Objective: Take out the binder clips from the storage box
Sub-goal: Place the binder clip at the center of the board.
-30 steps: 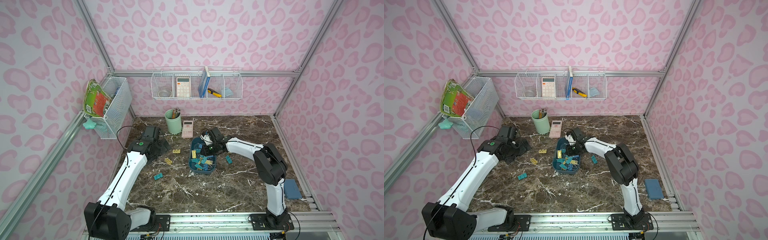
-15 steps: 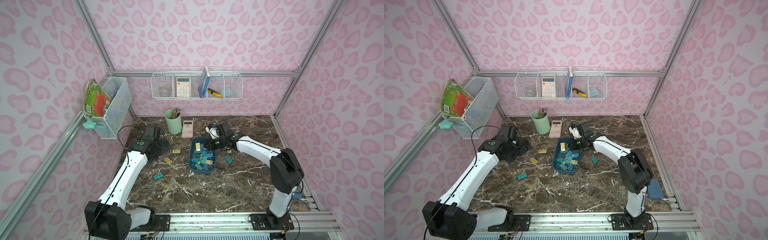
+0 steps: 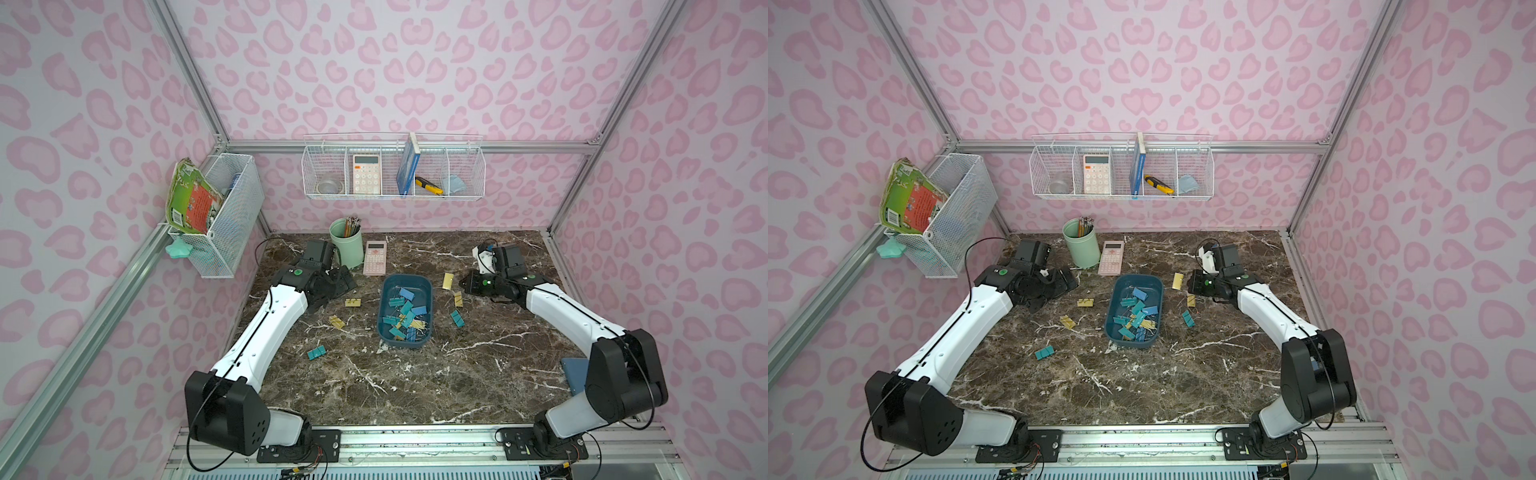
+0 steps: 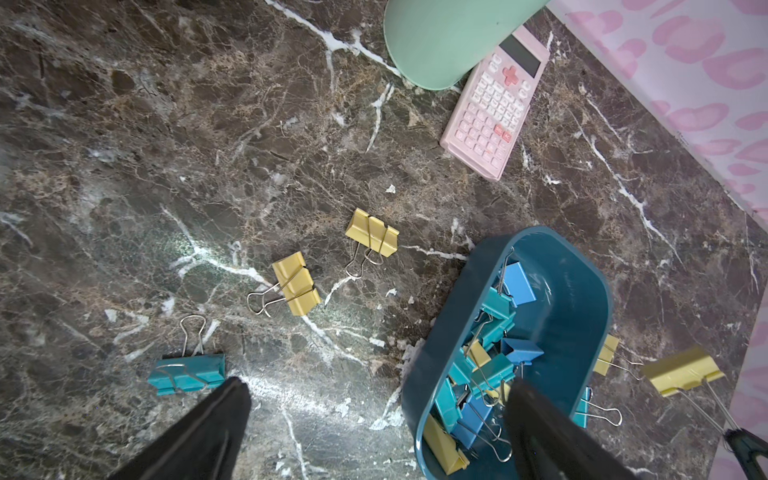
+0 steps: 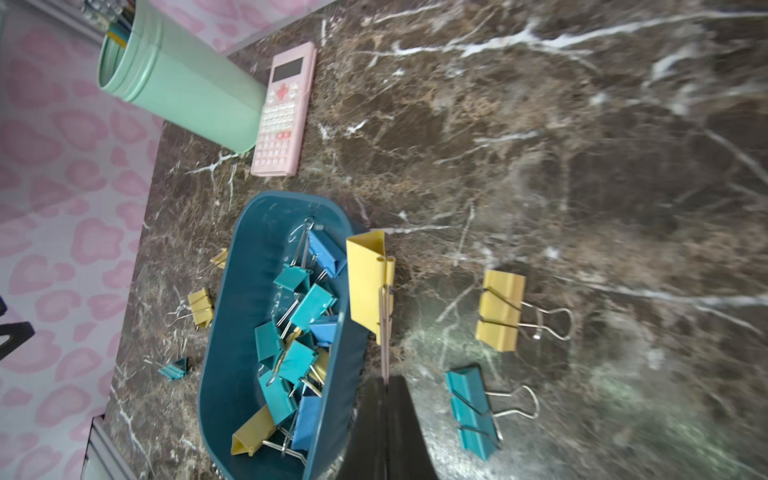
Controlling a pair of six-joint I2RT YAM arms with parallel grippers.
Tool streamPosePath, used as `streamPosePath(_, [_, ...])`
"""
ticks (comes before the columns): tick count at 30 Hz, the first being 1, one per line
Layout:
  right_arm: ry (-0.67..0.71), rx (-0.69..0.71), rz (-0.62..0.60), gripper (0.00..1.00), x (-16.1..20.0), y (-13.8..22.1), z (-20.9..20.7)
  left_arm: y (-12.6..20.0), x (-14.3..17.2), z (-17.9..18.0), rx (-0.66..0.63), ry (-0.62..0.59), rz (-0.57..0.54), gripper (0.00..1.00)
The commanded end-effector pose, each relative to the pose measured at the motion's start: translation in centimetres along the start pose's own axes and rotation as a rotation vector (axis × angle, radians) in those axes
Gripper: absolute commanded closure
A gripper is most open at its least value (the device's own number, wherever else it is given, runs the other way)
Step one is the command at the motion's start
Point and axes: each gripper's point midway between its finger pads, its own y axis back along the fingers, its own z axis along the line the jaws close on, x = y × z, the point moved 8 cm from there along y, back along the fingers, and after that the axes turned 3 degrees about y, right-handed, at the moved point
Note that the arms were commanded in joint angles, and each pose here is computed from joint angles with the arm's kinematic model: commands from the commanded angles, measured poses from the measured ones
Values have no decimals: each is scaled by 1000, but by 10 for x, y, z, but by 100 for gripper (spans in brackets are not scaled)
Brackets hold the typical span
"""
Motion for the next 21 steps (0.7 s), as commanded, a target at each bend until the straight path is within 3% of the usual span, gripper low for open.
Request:
streamPosePath(1, [-40,52,-50,100,0,15,-23,-1,-3,-6,17,-23,-5,1])
streamPosePath(9, [-194,165,-104,100,28,42,-86,-6,-6,-15,27,-38,8,1])
streamPosePath(21, [-262,133,-55,100,45,13,-107,-4,-6,-15,21,-45,7,1])
